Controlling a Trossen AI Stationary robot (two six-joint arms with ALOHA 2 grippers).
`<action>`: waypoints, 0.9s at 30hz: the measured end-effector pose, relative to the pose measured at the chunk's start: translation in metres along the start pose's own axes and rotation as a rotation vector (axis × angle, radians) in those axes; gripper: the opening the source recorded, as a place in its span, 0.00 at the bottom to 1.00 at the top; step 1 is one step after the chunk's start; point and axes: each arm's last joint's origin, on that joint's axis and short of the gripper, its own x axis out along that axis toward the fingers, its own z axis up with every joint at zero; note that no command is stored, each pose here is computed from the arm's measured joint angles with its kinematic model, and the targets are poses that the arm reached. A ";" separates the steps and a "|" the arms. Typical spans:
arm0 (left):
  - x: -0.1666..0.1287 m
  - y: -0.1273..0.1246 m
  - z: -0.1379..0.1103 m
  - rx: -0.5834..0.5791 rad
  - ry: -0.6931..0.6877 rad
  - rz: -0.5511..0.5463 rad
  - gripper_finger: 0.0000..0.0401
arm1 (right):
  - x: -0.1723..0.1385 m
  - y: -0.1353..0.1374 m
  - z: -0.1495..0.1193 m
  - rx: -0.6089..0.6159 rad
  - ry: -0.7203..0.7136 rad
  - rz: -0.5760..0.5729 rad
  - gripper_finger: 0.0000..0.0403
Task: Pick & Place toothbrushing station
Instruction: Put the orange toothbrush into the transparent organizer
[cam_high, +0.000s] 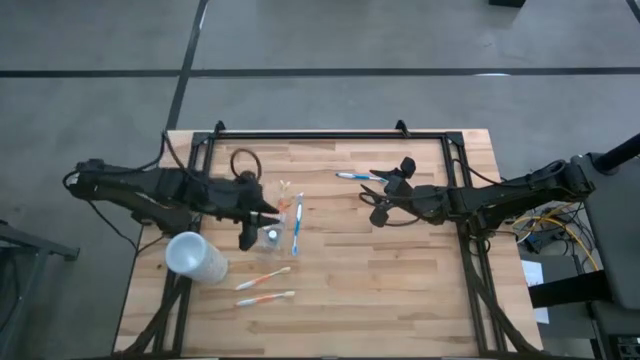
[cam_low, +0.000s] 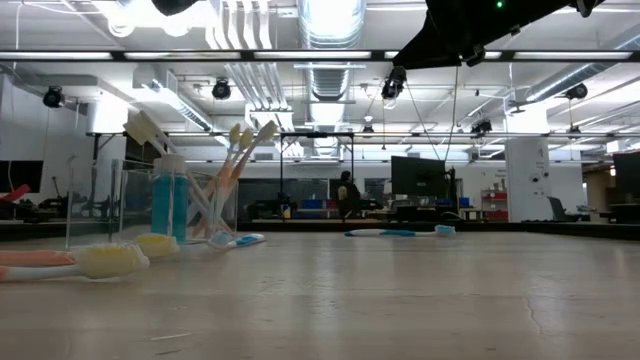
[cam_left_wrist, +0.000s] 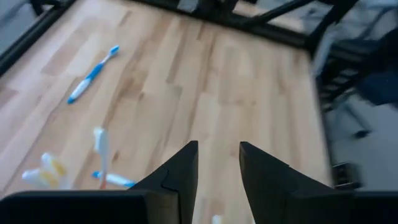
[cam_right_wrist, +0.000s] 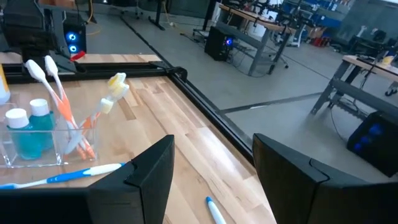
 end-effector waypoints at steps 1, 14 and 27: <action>0.003 -0.002 -0.006 0.009 0.007 0.026 0.30 | 0.000 0.000 0.000 -0.004 0.000 0.000 0.52; 0.023 -0.019 -0.055 -0.101 0.131 0.036 0.30 | 0.000 0.000 0.000 -0.009 0.000 0.000 0.52; 0.049 -0.022 -0.069 -0.212 0.348 -0.056 0.30 | 0.000 0.000 0.000 -0.009 0.000 0.000 0.52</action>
